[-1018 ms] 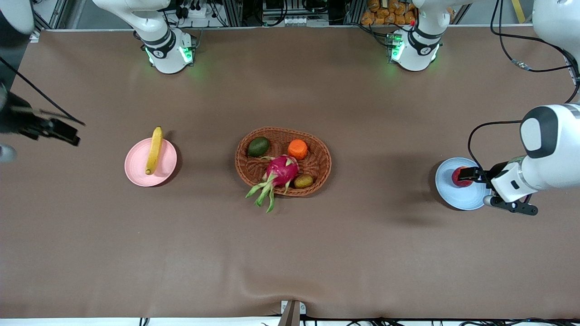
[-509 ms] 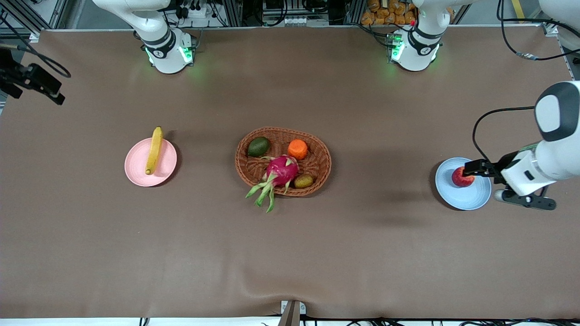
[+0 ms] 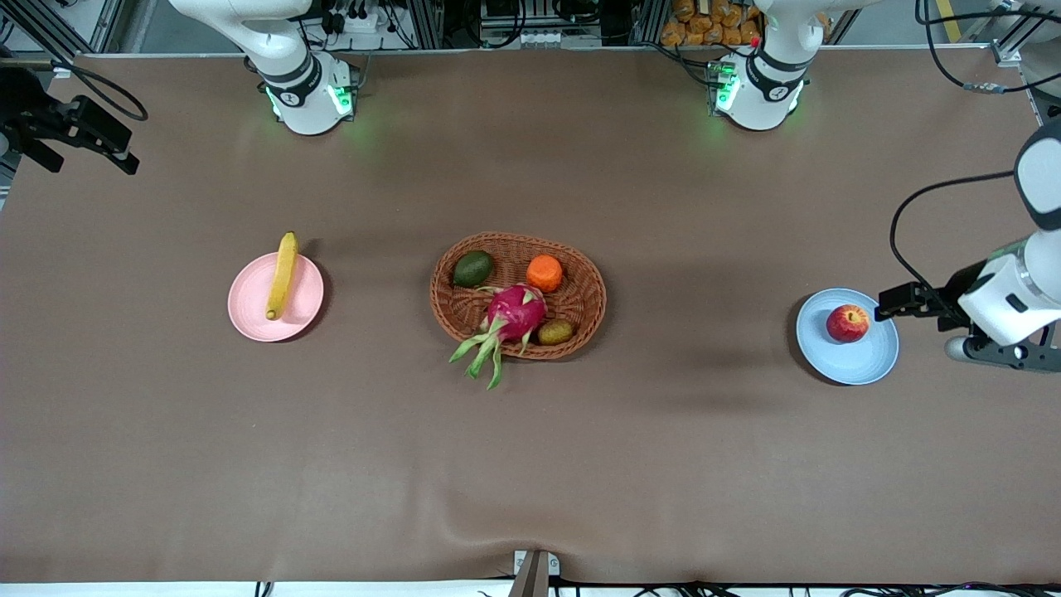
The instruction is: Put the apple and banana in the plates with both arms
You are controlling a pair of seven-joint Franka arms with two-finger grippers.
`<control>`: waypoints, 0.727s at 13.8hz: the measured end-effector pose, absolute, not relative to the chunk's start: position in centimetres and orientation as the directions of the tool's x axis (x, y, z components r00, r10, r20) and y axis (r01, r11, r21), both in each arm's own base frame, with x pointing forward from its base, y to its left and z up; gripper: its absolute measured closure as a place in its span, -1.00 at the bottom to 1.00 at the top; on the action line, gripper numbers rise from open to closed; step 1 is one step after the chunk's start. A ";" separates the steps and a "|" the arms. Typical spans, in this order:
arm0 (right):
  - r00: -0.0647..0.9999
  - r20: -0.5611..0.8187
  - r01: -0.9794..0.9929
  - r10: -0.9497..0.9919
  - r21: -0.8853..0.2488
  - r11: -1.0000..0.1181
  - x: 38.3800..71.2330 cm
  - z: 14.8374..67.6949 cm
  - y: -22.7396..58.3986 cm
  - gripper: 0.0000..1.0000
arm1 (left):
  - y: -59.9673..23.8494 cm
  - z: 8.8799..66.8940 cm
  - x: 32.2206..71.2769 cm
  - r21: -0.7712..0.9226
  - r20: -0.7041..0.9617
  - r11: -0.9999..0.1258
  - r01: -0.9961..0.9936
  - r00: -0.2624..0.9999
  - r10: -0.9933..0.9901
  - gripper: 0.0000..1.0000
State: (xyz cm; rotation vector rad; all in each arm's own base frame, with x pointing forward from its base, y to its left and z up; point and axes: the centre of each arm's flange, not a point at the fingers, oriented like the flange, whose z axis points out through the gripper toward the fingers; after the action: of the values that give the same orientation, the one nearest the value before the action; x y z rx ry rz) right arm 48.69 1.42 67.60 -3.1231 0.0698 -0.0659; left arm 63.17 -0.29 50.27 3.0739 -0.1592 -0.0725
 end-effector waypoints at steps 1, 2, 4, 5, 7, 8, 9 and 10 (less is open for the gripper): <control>0.998 0.039 -0.042 -0.043 -0.018 -0.999 48.6 67.5 1.4 -1.00 | -1.3 51.6 62.5 0.062 -0.049 -0.995 -0.079 0.995 -0.082 -1.00; 0.999 0.036 -0.041 -0.042 -0.018 -0.999 48.6 67.4 1.4 -1.00 | -2.3 52.9 61.7 0.059 -0.053 -0.997 -0.057 0.997 -0.060 -1.00; 0.999 0.027 -0.040 -0.040 -0.017 -0.999 48.5 67.2 1.4 -1.00 | -4.3 55.3 59.7 0.050 -0.085 -0.999 -0.004 0.996 -0.008 -1.00; 0.999 0.025 -0.039 -0.040 -0.017 -0.999 48.5 67.2 1.4 -1.00 | -5.4 56.3 58.6 0.042 -0.102 -0.999 0.026 0.995 0.021 -1.00; 0.999 0.020 -0.038 -0.039 -0.017 -0.999 48.5 67.1 1.4 -1.00 | -6.3 58.8 56.9 0.036 -0.096 -0.998 0.058 0.994 0.054 -1.00; 0.999 0.017 -0.038 -0.038 -0.017 -0.999 48.5 67.1 1.4 -1.00 | -6.1 60.2 56.0 0.035 -0.088 -0.997 0.062 0.994 0.059 -1.00; 0.999 0.014 -0.038 -0.038 -0.016 -0.999 48.4 67.1 1.4 -1.00 | -5.5 61.8 55.0 0.036 -0.070 -0.997 0.071 0.995 0.068 -1.00; 0.999 0.012 -0.038 -0.039 -0.016 -0.999 48.4 67.0 1.4 -1.00 | -4.5 63.5 54.1 0.038 -0.046 -0.996 0.083 0.996 0.081 -1.00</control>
State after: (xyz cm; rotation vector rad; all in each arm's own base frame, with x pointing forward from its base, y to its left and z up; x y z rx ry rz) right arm 48.41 1.42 67.04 -3.1249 0.0602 -0.0198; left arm 54.10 -4.52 63.48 3.0980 0.1279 -0.0687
